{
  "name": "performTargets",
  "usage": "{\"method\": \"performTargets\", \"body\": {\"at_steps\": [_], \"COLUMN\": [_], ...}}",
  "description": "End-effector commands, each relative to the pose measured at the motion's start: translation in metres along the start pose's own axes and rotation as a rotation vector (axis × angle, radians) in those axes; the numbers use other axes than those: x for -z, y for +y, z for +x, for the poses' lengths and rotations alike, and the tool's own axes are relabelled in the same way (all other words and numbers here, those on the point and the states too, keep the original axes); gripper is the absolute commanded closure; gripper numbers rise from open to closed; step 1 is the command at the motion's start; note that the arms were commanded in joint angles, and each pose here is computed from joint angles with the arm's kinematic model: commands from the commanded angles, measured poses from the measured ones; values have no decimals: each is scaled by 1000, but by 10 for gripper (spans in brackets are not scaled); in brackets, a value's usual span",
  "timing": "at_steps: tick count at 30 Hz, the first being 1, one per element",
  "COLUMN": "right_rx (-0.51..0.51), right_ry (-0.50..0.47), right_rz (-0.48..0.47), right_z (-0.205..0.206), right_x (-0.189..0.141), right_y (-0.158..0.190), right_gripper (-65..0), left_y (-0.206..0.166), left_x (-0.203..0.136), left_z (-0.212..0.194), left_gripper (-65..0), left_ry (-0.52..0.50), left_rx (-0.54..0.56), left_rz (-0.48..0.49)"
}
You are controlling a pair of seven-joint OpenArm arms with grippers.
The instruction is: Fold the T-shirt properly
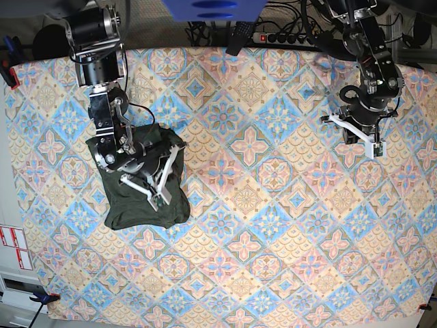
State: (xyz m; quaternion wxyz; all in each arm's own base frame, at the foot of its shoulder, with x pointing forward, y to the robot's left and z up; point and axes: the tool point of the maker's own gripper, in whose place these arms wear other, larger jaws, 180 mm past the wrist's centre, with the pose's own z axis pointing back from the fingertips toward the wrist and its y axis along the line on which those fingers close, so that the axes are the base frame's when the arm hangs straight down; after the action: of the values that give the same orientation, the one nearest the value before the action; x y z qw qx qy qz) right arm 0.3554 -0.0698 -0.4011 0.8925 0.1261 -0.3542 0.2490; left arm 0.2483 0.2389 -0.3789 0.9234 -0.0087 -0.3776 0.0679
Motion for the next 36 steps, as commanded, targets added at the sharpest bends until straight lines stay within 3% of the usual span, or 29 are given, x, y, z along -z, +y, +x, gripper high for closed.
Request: {"method": "performTargets", "body": {"at_steps": [1, 6, 11, 18, 28, 36], "right_rx": [-6, -5, 26, 142, 383, 436], "right_ry": [-22, -63, -48, 118, 176, 322], "right_rz": [-30, -112, -158, -207, -193, -212], "right_z": [6, 6, -29, -121, -187, -242], "right_x": [-13, -59, -93, -130, -175, -211], "right_y": [-10, -18, -12, -6, 4, 23], "right_gripper": [0, 0, 0, 0, 0, 0], "left_y": [-1, 1, 8, 40, 57, 61], "left_x": [-10, -32, -49, -76, -108, -129], "left_z": [12, 5, -15, -41, -93, -128], "left_gripper": [0, 0, 0, 0, 0, 0], "left_ry": [-53, -50, -3, 44, 182, 290], "left_rx": [4, 34, 67, -10, -54, -43], "left_rz": [-22, -50, -59, -4, 23, 40]}}
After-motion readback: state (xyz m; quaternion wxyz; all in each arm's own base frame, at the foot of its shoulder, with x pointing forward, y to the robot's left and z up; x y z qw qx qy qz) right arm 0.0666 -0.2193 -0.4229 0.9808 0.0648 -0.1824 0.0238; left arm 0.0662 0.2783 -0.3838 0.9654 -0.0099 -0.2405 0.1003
